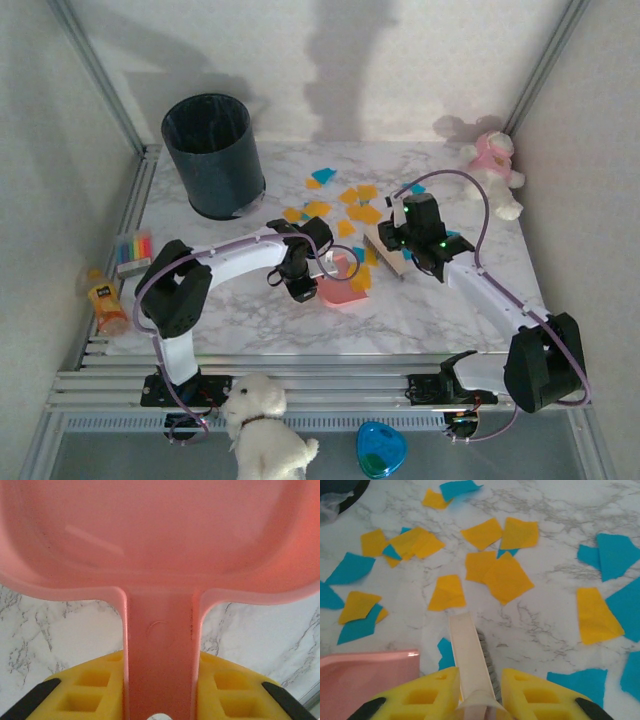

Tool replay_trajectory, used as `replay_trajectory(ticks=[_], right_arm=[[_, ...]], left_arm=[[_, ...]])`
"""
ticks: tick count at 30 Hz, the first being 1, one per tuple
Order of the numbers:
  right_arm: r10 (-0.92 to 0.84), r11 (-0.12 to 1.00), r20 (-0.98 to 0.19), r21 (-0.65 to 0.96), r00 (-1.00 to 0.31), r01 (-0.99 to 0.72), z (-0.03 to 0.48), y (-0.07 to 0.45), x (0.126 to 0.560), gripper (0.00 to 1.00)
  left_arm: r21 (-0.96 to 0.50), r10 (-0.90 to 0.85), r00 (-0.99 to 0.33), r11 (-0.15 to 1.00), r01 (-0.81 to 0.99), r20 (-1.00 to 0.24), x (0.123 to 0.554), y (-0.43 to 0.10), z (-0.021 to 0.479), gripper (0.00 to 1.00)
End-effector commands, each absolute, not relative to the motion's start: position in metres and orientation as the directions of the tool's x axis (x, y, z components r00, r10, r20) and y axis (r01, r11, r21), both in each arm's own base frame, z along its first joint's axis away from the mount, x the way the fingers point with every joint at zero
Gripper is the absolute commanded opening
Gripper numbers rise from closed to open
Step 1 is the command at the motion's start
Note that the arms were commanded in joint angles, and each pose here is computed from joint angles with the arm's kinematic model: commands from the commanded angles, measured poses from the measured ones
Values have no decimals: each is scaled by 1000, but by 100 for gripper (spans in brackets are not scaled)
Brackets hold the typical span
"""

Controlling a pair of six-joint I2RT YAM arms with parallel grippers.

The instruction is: Sweep away the paper scraps from the table

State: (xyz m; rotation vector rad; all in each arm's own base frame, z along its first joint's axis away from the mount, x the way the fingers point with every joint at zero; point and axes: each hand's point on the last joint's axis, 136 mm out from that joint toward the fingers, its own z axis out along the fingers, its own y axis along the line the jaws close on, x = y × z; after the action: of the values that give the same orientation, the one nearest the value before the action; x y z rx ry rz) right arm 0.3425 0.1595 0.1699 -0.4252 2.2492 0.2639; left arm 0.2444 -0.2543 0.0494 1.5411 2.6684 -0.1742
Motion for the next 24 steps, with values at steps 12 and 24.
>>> replay_trajectory(ticks=[12,24], right_arm=[[-223,850,-733,176,-642,-496,176,183,303,0],[-99,891,-795,198,-599,-409,204,172,312,0]], left_arm=[[-84,849,-524,519,851,-61,244,-250,46,0],[-101,872,-483,475,874,-79,239,-253,47,0]])
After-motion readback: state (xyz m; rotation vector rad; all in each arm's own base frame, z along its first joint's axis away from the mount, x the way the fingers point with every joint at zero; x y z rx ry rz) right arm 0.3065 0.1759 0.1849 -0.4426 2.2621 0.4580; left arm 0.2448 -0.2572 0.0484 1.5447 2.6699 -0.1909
